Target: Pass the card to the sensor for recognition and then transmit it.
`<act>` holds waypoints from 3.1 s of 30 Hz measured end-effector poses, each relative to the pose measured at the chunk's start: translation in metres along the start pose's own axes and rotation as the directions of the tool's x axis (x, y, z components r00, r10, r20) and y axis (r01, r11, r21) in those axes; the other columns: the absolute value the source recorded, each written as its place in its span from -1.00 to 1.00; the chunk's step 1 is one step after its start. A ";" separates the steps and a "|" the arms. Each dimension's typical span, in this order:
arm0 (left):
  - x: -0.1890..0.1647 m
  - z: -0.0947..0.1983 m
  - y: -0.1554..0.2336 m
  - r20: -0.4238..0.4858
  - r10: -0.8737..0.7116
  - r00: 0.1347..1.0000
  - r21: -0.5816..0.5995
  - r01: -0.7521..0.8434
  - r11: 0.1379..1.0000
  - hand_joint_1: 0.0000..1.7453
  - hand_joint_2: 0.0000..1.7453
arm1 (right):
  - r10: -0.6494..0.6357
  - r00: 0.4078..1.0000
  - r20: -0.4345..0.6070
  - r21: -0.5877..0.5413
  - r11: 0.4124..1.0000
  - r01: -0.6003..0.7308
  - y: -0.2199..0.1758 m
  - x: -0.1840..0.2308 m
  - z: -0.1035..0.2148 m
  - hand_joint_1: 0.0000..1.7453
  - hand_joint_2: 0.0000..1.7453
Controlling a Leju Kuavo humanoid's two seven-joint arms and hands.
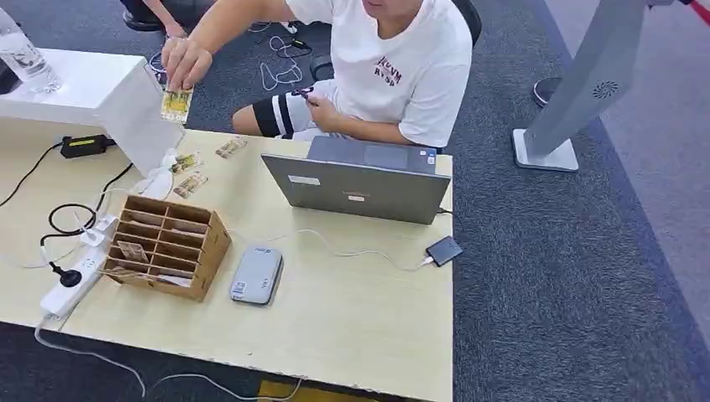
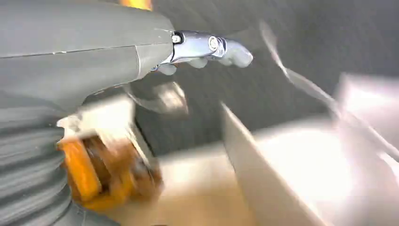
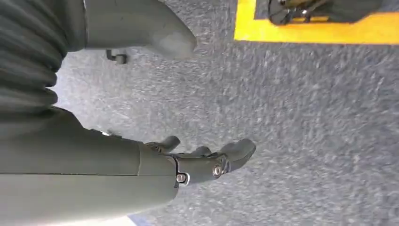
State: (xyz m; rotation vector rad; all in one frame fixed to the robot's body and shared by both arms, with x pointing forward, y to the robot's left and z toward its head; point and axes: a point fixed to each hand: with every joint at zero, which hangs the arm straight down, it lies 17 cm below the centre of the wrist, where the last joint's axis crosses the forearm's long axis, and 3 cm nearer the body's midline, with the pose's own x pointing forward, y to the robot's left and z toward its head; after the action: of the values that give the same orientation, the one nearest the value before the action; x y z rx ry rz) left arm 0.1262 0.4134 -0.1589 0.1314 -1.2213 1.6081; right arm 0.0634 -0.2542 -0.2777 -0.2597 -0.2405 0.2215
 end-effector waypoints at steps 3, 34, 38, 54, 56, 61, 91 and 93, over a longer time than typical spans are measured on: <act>0.156 -0.031 -0.019 0.293 -0.166 0.942 -0.019 0.179 0.984 -1.00 1.00 | 0.010 1.000 0.003 -0.010 1.000 -0.010 -0.002 0.000 0.000 -1.00 1.00; 0.056 0.101 -0.528 0.872 -0.091 -0.481 0.462 0.870 -0.171 -1.00 1.00 | 0.094 0.995 0.028 0.053 0.994 -0.095 0.008 0.025 -0.001 -1.00 1.00; 0.049 0.099 -0.529 0.868 -0.068 -0.493 0.473 0.860 -0.191 -1.00 1.00 | 0.095 0.995 0.029 0.054 0.994 -0.096 0.008 0.025 -0.001 -1.00 1.00; 0.005 0.077 -0.557 0.839 -0.080 -0.538 0.492 0.814 -0.309 1.00 1.00 | 0.164 0.986 0.012 0.074 0.984 -0.164 0.012 0.024 -0.001 -1.00 1.00; 0.000 0.078 -0.554 0.857 -0.088 -0.508 0.459 0.830 -0.318 1.00 1.00 | 0.172 0.985 0.015 0.074 0.982 -0.173 0.012 0.024 -0.001 -1.00 1.00; -0.007 0.078 -0.548 0.874 -0.087 -0.477 0.425 0.840 -0.337 1.00 1.00 | 0.183 0.983 0.007 0.074 0.980 -0.183 0.012 0.023 -0.001 -1.00 1.00; -0.075 0.097 -0.480 0.868 -0.016 -0.497 0.427 0.762 -0.487 1.00 1.00 | 0.235 0.972 0.016 0.075 0.969 -0.235 0.013 0.021 0.000 -1.00 1.00; -0.087 0.093 -0.462 0.863 -0.016 -0.505 0.421 0.738 -0.528 1.00 1.00 | 0.249 0.968 0.016 0.074 0.966 -0.250 0.013 0.021 0.000 -1.00 1.00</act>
State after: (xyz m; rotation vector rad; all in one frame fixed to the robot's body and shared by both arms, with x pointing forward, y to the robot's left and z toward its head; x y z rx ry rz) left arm 0.4760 0.2471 0.1224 1.1239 -1.4746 -1.1846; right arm 0.0808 -0.2369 -0.2770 -0.2135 -0.2052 0.4802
